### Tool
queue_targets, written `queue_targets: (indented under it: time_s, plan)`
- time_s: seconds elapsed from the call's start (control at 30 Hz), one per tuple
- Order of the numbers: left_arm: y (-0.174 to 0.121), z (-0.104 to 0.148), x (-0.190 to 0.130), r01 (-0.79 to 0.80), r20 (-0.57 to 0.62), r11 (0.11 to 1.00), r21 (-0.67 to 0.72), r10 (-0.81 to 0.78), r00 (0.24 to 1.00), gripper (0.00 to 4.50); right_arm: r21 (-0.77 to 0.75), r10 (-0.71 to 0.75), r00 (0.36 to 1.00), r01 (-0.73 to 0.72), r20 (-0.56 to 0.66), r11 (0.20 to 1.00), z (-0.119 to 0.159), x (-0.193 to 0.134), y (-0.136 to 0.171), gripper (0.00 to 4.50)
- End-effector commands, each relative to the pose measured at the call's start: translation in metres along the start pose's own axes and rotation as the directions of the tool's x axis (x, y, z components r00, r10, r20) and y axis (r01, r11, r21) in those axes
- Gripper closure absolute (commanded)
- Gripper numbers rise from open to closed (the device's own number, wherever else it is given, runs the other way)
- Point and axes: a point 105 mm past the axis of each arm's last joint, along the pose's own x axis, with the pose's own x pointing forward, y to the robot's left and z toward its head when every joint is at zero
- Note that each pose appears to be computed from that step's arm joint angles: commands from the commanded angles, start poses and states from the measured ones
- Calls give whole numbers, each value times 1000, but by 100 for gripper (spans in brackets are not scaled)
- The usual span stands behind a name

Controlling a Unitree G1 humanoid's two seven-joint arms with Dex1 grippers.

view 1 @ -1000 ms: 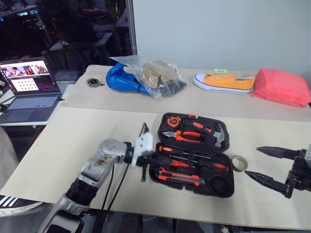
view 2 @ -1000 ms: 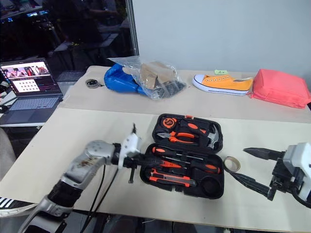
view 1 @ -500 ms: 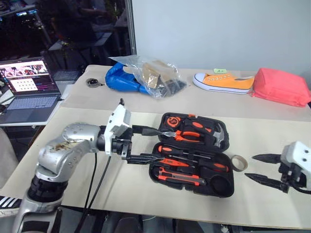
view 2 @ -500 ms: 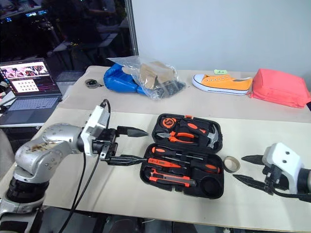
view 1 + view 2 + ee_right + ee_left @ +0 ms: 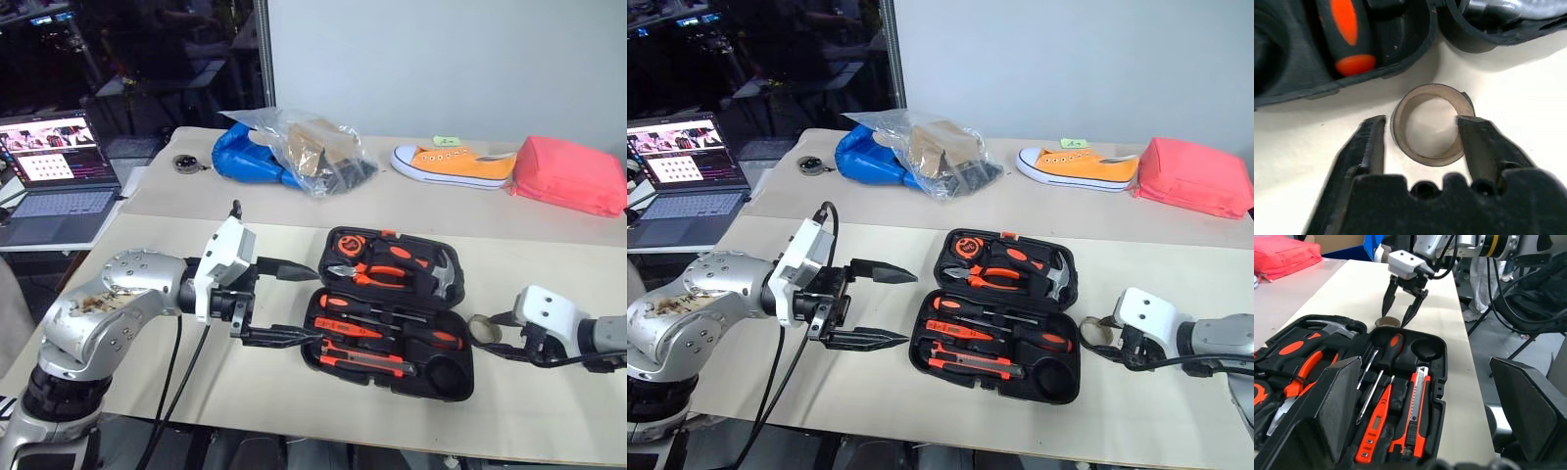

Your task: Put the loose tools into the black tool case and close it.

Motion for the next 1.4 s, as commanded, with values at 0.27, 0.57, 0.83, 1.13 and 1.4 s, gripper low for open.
queue_targets:
  time_s: [0.27,0.57,0.83,1.13,1.4]
  plan:
    - [-8,4,0,16,20,1000,9,-16,1000,0,-55,39,999,-38,12,998,12,-4,-1,446]
    - [-12,4,-8,71,151,998,-3,-69,986,0,-17,165,975,-164,152,986,71,-51,33,446]
    - [-17,-6,-19,97,110,995,-35,-93,990,0,-47,319,943,-315,98,948,90,-24,91,446]
    - [-18,-10,-23,80,93,996,-44,-76,993,0,8,297,955,-296,-23,955,68,-6,95,446]
    - [-16,-12,-22,74,94,996,-41,-70,993,0,50,293,955,-292,-33,955,61,3,96,446]
